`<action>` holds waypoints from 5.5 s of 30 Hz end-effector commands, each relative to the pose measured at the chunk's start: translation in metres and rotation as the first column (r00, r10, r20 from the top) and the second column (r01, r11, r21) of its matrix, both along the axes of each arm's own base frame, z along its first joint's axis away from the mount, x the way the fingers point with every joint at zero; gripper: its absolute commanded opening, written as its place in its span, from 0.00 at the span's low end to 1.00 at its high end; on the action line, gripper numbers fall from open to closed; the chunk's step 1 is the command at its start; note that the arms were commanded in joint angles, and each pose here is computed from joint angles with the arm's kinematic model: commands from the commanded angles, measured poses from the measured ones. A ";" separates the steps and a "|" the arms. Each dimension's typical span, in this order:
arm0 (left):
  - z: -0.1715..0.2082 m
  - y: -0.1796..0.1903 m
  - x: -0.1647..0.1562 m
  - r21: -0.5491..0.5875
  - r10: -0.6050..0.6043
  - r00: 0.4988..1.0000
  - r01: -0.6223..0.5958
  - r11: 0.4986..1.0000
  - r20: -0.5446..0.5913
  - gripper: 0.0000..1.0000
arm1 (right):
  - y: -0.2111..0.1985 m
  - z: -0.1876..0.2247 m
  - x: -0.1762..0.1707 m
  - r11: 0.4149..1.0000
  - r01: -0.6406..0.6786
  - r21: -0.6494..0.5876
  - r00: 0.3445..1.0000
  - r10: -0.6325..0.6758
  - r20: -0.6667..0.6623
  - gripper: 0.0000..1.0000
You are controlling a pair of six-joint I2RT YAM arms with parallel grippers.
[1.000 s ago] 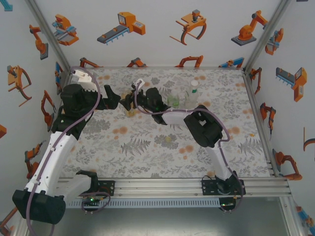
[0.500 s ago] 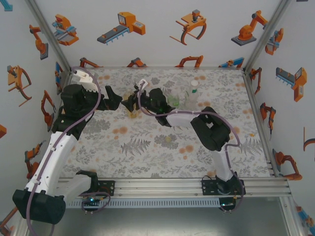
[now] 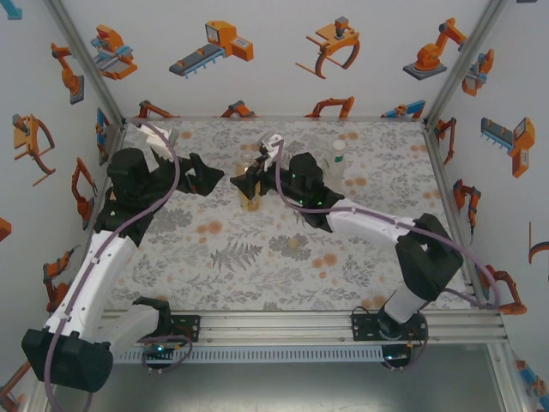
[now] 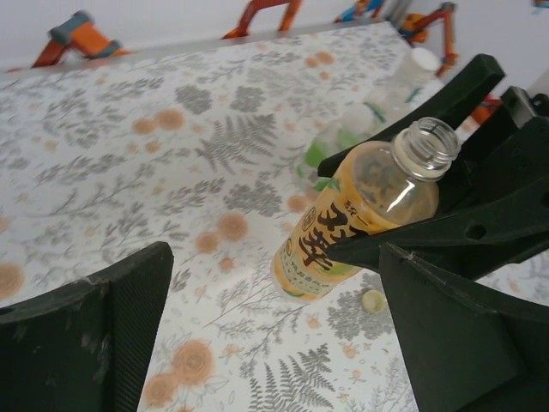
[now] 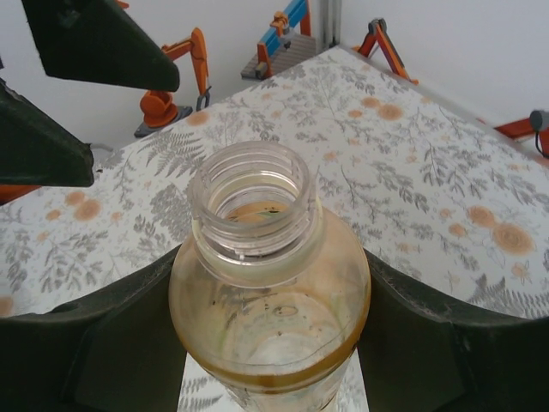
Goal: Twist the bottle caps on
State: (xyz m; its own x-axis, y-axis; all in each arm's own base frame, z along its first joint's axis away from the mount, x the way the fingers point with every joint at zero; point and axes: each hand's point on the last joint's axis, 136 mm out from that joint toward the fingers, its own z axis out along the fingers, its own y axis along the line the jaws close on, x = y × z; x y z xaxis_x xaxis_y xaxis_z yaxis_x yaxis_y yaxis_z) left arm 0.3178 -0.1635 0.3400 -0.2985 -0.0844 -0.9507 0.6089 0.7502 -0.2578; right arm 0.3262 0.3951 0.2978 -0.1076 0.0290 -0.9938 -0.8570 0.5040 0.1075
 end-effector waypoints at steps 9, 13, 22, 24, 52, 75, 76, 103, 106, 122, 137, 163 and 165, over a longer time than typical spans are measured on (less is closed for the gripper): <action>0.040 -0.075 -0.067 -0.025 -0.419 0.887 0.431 0.902 0.193 0.98 | -0.053 0.019 -0.038 0.995 0.062 -0.076 0.991 -0.071 -0.117 0.45; 0.039 -0.084 -0.076 -0.036 -0.447 0.870 0.463 0.885 0.210 0.98 | -0.069 0.039 -0.049 0.994 0.083 -0.070 0.986 -0.092 -0.138 0.44; 0.048 -0.098 -0.109 -0.076 -0.547 0.775 0.595 0.800 0.316 0.98 | -0.098 0.077 -0.079 0.997 0.081 -0.011 0.984 -0.082 -0.155 0.42; 0.046 -0.104 -0.117 -0.070 -0.573 0.753 0.623 0.779 0.323 0.98 | -0.102 0.087 -0.086 0.998 0.066 0.019 0.987 -0.062 -0.150 0.42; 0.051 -0.195 -0.167 -0.132 -0.699 0.540 0.826 0.549 0.469 0.99 | -0.122 0.168 -0.144 0.965 -0.124 0.233 0.992 0.116 0.045 0.42; 0.052 -0.211 -0.162 -0.158 -0.682 0.521 0.839 0.521 0.514 0.69 | -0.134 0.180 -0.147 0.960 -0.095 0.263 0.994 0.078 0.076 0.39; 0.052 -0.211 -0.163 -0.158 -0.682 0.517 0.841 0.518 0.516 0.67 | -0.134 0.180 -0.147 0.960 -0.094 0.263 0.994 0.076 0.078 0.39; 0.052 -0.209 -0.167 -0.149 -0.693 0.511 0.845 0.513 0.509 0.27 | -0.148 0.182 -0.144 0.966 -0.021 0.259 0.997 0.002 0.074 0.68; 0.052 -0.210 -0.162 -0.152 -0.694 0.529 0.835 0.529 0.489 0.20 | -0.157 0.183 -0.142 0.965 0.025 0.261 0.996 -0.045 0.073 0.70; 0.044 -0.168 -0.126 -0.044 -0.671 0.679 0.712 0.701 0.298 0.00 | -0.183 0.152 -0.118 0.954 0.246 0.173 0.969 -0.241 -0.049 0.65; 0.020 -0.117 -0.114 0.199 -0.585 0.794 0.554 0.808 0.168 0.00 | -0.170 0.039 -0.072 0.903 0.385 -0.193 0.868 -0.425 -0.257 0.54; -0.013 -0.099 -0.096 0.297 -0.481 0.858 0.419 0.858 0.182 0.00 | -0.131 -0.172 -0.054 0.798 0.223 -0.560 0.628 -0.557 -0.543 0.52; -0.013 -0.099 -0.095 0.296 -0.481 0.858 0.419 0.858 0.181 0.00 | -0.127 -0.183 -0.053 0.790 0.204 -0.578 0.612 -0.564 -0.554 0.52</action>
State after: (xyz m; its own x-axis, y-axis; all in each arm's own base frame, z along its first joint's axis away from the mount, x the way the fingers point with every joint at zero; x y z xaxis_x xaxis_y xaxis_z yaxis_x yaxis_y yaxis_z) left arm 0.2217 -0.2642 0.3189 -0.0394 0.2615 -0.9644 0.9172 0.3925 0.0690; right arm 0.2718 0.2591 0.1185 -0.7949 -0.1785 -0.5799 -0.3609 0.9074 0.2155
